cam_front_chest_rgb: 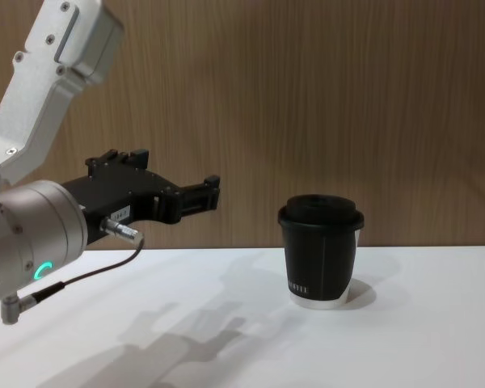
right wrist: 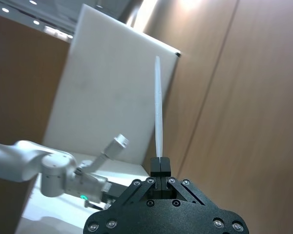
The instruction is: Pick up the straw with one hand, pass it to the other hand, and insert it into the cup.
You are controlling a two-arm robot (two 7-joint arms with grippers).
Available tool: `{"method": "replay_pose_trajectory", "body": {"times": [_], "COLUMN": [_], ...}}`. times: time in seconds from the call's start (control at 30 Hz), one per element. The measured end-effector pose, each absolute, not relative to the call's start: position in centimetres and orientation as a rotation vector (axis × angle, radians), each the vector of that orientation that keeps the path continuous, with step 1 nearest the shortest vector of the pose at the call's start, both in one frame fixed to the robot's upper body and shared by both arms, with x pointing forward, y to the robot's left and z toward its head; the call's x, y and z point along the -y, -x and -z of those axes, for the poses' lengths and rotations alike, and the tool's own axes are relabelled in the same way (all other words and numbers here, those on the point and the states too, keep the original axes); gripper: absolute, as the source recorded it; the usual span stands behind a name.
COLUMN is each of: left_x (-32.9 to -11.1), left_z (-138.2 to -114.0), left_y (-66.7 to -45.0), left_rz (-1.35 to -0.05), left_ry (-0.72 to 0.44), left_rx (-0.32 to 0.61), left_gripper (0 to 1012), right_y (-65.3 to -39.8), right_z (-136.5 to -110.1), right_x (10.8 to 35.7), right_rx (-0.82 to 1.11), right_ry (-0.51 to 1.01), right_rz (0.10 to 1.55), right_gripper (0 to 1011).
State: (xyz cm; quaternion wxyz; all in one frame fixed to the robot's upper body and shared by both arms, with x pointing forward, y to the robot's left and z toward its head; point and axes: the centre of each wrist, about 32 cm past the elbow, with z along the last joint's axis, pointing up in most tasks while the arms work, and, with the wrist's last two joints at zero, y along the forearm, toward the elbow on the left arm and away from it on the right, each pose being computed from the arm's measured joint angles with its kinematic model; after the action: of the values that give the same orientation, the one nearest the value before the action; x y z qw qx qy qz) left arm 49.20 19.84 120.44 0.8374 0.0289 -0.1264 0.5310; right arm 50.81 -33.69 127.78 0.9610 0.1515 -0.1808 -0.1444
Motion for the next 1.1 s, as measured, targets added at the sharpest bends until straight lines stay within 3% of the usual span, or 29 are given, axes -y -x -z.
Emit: {"method": "replay_pose_trajectory", "body": {"times": [0.57,1.1], "left_x": [-19.9,-22.2], "left_z": [-120.5,-122.1], "left_y": [-49.2,-48.5], "left_rz": [-1.121,-0.988], "left_ry": [-0.062,-0.030], "left_rx": [0.268,0.260], "left_gripper": [1003,1003], "right_y": [-52.6,-53.1], "right_z": [-129.6,-130.2], "right_x": [31.9,31.3], "right_rx": [0.350,0.347], "right_ry": [-0.369,-0.388], "right_rz": [0.047,-0.028], "right_gripper": [1,1]}}
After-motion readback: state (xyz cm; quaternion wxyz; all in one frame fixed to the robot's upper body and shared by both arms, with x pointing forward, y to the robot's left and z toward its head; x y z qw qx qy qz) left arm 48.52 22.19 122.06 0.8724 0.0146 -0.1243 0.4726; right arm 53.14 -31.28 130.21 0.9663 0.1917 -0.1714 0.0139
